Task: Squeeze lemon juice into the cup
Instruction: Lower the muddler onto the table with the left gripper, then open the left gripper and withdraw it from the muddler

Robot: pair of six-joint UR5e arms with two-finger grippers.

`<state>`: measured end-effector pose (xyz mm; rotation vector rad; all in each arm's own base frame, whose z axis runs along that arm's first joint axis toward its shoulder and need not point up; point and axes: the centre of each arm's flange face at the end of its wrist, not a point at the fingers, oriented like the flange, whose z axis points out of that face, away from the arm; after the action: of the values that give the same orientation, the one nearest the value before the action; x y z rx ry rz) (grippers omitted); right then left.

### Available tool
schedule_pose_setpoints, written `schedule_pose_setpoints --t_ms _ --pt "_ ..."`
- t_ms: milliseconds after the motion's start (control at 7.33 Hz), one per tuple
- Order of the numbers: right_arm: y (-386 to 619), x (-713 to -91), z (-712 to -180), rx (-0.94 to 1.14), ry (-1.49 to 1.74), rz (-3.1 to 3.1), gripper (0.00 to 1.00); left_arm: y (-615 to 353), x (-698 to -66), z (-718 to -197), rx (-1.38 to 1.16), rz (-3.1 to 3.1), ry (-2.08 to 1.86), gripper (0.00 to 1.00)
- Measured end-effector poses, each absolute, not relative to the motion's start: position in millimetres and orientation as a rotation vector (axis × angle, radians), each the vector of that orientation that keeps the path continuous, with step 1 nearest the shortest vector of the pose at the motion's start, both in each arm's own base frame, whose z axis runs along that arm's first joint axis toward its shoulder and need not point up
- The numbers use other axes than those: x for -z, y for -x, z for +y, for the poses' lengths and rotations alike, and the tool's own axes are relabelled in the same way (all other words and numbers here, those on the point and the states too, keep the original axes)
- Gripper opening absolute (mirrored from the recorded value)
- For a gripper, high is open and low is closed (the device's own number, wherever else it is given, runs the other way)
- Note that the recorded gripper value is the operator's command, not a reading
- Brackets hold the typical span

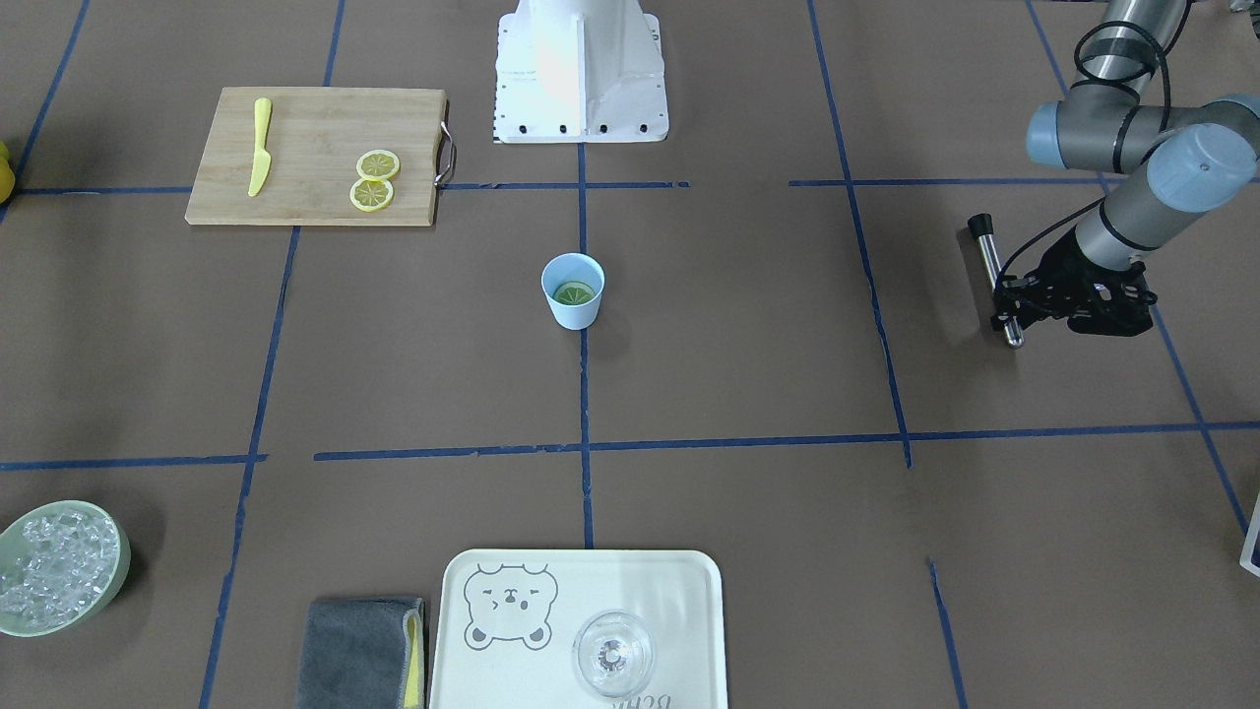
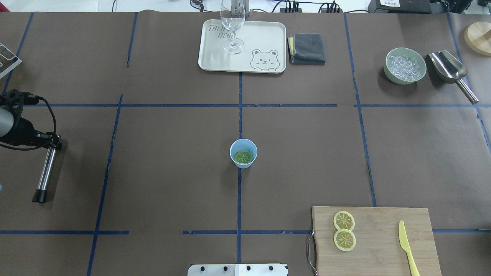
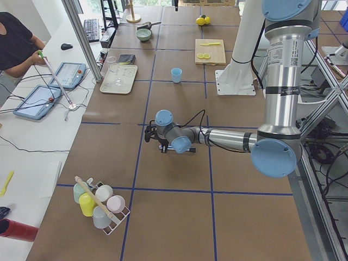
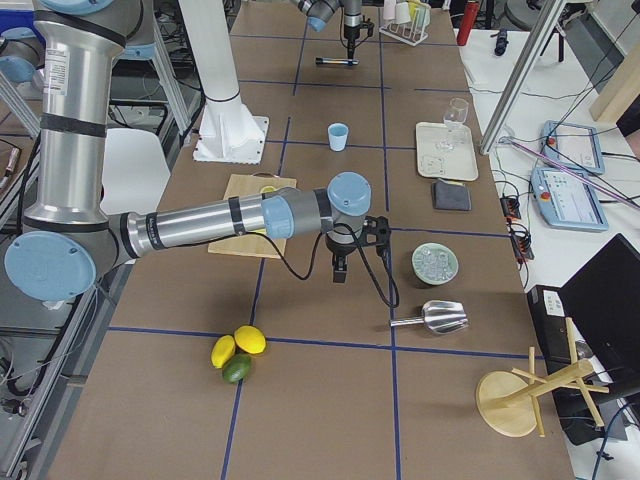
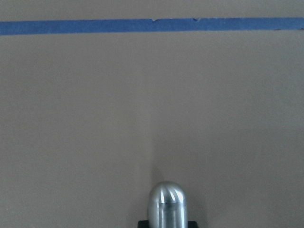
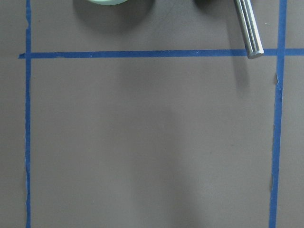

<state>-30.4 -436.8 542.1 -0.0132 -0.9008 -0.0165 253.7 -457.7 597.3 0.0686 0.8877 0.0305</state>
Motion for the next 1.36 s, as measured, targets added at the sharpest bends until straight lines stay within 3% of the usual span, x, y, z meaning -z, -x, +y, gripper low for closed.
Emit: schedule_pose_setpoints --t_ms 136,409,545,955,1364 --pt "30.4 -542.0 -436.8 0.016 0.013 -0.901 1.00 -253.7 -596.7 -457.8 -0.032 0.888 -0.070 0.89" --pt "29.2 -540.2 -437.3 0.019 0.006 -0.901 1.00 -242.4 -586.6 -463.4 -0.030 0.894 -0.107 0.89" --pt "25.5 -537.7 -439.1 0.018 -0.006 -0.899 1.00 -224.8 -573.0 -470.4 -0.039 0.903 -0.161 1.00" --pt "-10.1 -545.3 -443.9 -0.003 -0.064 -0.852 1.00 -151.1 -566.3 -480.3 -0.084 0.870 -0.309 1.00" --pt "-32.1 -600.9 -446.4 0.041 -0.035 -0.809 1.00 -34.7 -600.3 -481.1 -0.186 0.732 -0.342 1.00"
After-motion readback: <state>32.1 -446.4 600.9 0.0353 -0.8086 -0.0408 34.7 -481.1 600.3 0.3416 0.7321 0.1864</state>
